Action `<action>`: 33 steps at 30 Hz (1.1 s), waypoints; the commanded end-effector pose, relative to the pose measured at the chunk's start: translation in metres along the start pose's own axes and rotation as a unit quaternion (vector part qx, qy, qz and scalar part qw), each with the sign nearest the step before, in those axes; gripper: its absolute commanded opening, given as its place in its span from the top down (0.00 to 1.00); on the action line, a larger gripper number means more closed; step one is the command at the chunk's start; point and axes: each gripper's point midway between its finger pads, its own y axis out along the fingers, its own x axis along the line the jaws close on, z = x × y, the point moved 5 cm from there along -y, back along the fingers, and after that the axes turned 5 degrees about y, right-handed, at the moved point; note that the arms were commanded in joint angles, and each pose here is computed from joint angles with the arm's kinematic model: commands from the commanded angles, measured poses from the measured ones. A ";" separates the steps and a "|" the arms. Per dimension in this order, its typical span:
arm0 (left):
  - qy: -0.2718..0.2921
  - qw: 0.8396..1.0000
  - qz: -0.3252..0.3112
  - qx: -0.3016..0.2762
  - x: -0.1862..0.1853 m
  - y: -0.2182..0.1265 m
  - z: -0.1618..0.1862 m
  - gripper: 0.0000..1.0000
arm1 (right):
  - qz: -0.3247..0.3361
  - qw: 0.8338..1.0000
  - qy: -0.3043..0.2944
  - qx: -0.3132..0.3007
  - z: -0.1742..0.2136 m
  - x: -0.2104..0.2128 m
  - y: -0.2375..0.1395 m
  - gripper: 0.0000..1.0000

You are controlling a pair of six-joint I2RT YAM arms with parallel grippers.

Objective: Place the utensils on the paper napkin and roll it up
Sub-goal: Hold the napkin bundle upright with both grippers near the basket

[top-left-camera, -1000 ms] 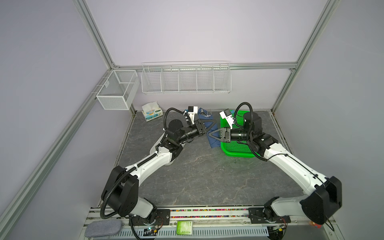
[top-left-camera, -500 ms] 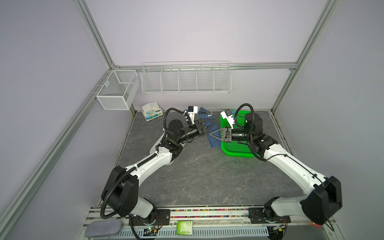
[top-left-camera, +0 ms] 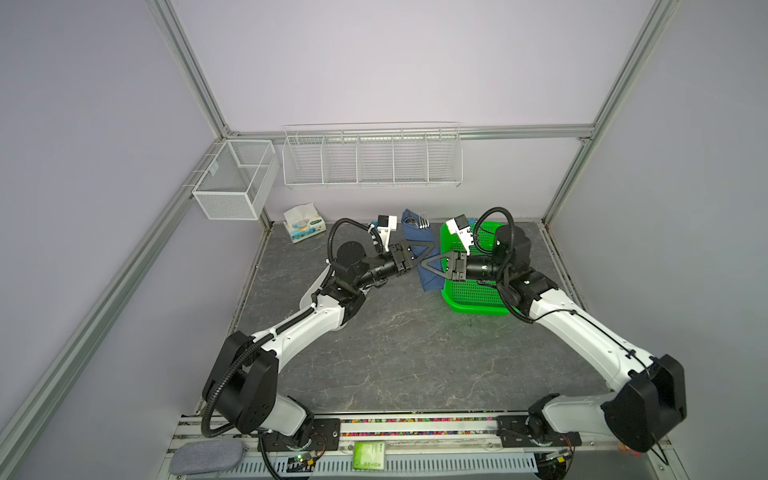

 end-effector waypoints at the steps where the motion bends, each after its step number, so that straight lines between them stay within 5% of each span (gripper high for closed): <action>1: 0.005 1.000 0.023 0.011 -0.005 -0.001 0.004 0.54 | -0.034 0.999 -0.025 -0.008 -0.005 0.016 -0.005 0.91; 19: 0.009 0.996 0.083 0.024 -0.013 0.016 -0.005 0.45 | -0.072 0.997 -0.021 0.008 -0.003 0.021 -0.003 0.90; 33: 0.012 0.996 0.082 0.013 -0.018 0.010 -0.005 0.76 | -0.042 0.999 -0.010 -0.019 -0.009 0.010 -0.008 0.90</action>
